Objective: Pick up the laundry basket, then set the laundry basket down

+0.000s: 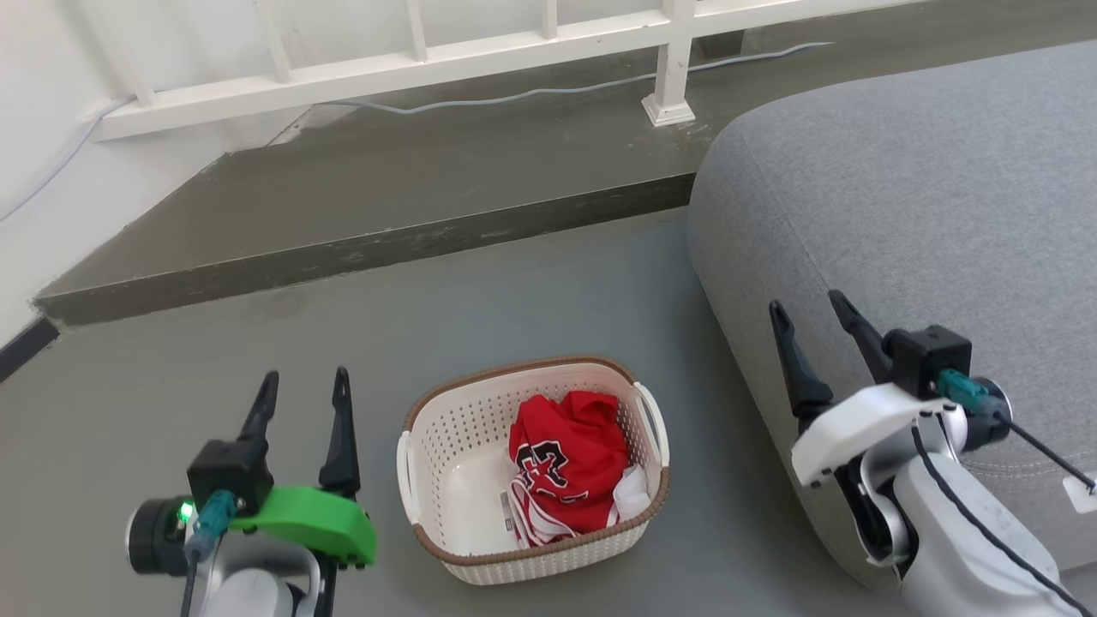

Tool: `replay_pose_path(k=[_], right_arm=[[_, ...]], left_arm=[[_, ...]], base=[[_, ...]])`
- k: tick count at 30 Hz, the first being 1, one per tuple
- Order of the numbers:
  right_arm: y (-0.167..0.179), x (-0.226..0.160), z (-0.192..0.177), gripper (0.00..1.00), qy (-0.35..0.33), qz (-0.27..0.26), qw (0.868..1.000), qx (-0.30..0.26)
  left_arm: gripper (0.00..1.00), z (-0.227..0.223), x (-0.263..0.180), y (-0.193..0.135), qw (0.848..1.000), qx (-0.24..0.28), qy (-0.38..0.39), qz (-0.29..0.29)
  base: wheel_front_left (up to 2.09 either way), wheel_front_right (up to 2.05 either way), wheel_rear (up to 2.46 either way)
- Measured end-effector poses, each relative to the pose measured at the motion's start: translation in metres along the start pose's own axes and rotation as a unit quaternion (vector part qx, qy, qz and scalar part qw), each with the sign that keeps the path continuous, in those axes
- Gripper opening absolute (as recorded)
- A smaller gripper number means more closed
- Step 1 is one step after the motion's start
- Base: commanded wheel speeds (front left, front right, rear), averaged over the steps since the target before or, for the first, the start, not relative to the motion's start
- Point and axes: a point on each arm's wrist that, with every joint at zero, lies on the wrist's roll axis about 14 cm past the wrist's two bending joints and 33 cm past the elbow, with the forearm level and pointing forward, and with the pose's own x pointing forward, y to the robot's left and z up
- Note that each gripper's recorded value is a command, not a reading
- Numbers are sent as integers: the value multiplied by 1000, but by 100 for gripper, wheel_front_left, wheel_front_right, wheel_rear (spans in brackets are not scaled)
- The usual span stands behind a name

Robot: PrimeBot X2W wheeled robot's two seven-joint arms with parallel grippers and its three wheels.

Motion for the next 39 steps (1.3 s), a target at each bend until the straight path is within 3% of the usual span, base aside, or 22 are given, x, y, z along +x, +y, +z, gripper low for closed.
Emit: replay_pose_path(k=[13,36,37,39], right_arm=[[0,-19,-19,100,23,-3,1000,-12],[0,-23,-13,100,10,-8,1000,-14],[0,-23,-12,0,9,-9,1000,-14],[1,-24,-18,0,17,-9,1000,-12]], left_arm=[[100,-10,-18,-1,1000,2,13,4],[100,-12,-28,4,1000,6,13,17],[0,-12,-28,3,1000,6,12,17],[0,-18,-30,3,1000,5,22,17]], base=[[0,0,0],[0,0,0],[0,0,0],[0,0,0]])
